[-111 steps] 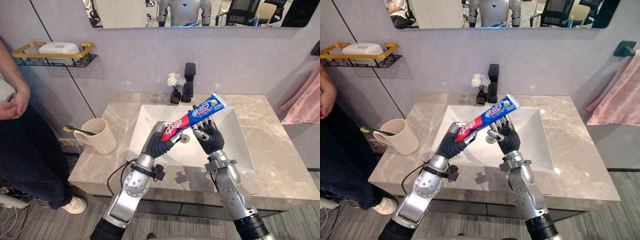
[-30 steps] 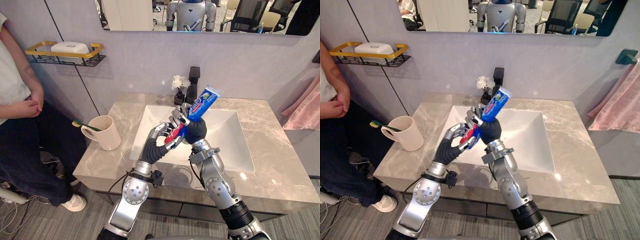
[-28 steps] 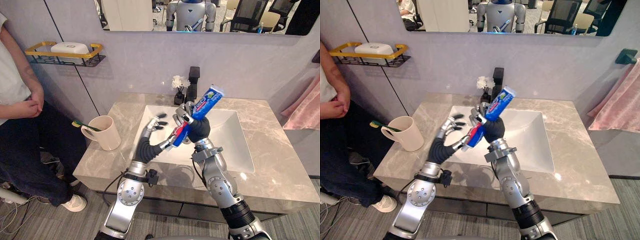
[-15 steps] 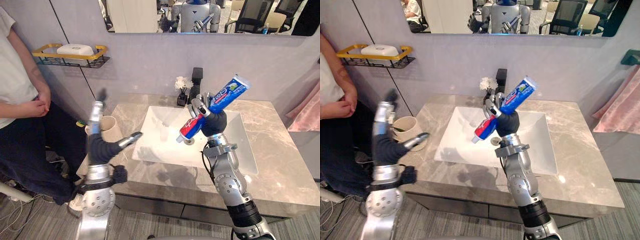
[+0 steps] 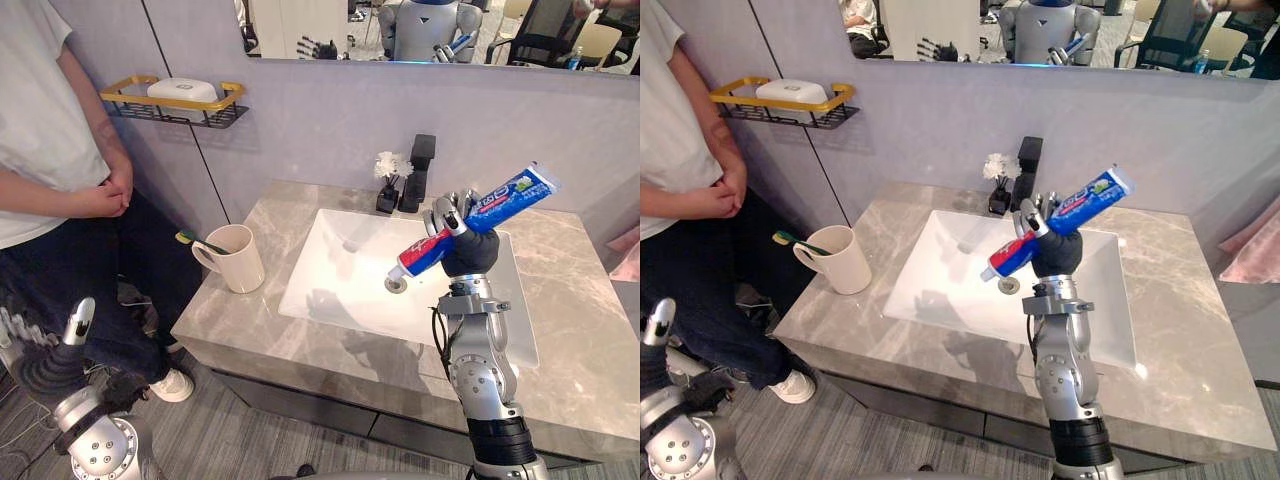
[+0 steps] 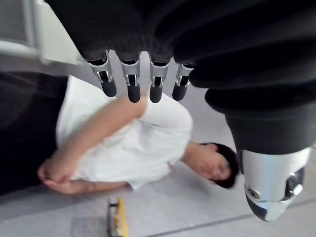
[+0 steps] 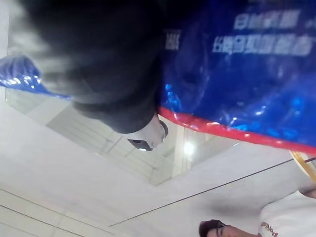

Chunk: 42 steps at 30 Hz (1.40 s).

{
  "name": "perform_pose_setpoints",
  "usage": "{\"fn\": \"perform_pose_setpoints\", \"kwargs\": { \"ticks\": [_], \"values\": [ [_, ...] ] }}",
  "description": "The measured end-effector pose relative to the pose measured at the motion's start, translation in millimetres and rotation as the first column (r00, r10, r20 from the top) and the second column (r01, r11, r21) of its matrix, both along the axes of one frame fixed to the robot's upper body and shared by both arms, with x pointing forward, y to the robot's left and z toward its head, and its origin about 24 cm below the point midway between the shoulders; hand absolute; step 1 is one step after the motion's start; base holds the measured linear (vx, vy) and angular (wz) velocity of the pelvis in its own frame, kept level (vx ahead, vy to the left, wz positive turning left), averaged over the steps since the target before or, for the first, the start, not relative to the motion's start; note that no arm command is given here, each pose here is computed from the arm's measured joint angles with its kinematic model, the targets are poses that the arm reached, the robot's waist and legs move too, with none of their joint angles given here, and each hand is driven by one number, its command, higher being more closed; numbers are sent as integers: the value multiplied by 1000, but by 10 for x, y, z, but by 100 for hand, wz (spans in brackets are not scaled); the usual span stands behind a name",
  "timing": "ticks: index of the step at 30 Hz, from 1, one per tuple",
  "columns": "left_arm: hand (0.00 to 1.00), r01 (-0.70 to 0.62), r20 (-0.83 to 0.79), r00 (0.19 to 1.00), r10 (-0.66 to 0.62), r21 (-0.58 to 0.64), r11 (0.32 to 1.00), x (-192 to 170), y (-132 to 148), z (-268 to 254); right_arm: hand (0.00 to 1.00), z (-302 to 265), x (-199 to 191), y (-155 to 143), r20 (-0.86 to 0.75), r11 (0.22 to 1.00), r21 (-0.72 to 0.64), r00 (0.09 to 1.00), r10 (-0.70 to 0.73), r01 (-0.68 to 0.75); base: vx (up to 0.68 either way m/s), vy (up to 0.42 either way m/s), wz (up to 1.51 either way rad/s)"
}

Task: Organize washtable

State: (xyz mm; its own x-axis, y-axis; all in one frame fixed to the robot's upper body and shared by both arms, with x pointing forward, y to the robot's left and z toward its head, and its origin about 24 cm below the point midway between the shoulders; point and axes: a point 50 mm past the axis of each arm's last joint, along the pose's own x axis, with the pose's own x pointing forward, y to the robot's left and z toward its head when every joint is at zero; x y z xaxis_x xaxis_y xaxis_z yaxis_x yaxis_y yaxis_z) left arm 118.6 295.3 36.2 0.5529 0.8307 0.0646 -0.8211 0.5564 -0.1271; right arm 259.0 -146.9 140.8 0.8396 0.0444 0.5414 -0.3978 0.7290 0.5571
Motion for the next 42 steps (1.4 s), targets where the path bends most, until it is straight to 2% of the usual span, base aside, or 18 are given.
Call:
{"fn": "perform_pose_setpoints", "kwargs": {
  "ticks": [5,9,14,21,28,35,42],
  "values": [
    [0,40,-232,969,-83,-184,982,-129,-106,-620,100,2,0,-45,1,1000,2,1000,-19,19,-13,-18,7],
    [0,68,-398,890,-220,-361,930,-263,-363,-1139,100,1,0,-44,1,1000,-4,1000,-19,19,-9,-18,8],
    [0,73,-506,795,-334,-467,881,-429,-584,-1462,100,-15,7,-49,-7,1000,-15,1000,-25,25,3,-2,-1],
    [0,173,-549,638,-539,-580,796,-487,-911,-1715,100,-61,24,12,-34,997,-73,999,-13,11,-10,-15,5],
    [0,271,-577,545,-608,-565,779,-389,-885,-1741,100,-69,56,71,-38,993,-120,999,-11,6,-53,-22,4],
    [0,370,-595,461,-658,-545,752,-290,-877,-1730,100,246,164,285,85,978,-211,996,29,-10,-24,-31,6],
    [0,432,-594,424,-683,-530,729,-170,-915,-1712,100,496,278,487,173,947,-320,983,61,-3,-9,-23,14]
  ]
}}
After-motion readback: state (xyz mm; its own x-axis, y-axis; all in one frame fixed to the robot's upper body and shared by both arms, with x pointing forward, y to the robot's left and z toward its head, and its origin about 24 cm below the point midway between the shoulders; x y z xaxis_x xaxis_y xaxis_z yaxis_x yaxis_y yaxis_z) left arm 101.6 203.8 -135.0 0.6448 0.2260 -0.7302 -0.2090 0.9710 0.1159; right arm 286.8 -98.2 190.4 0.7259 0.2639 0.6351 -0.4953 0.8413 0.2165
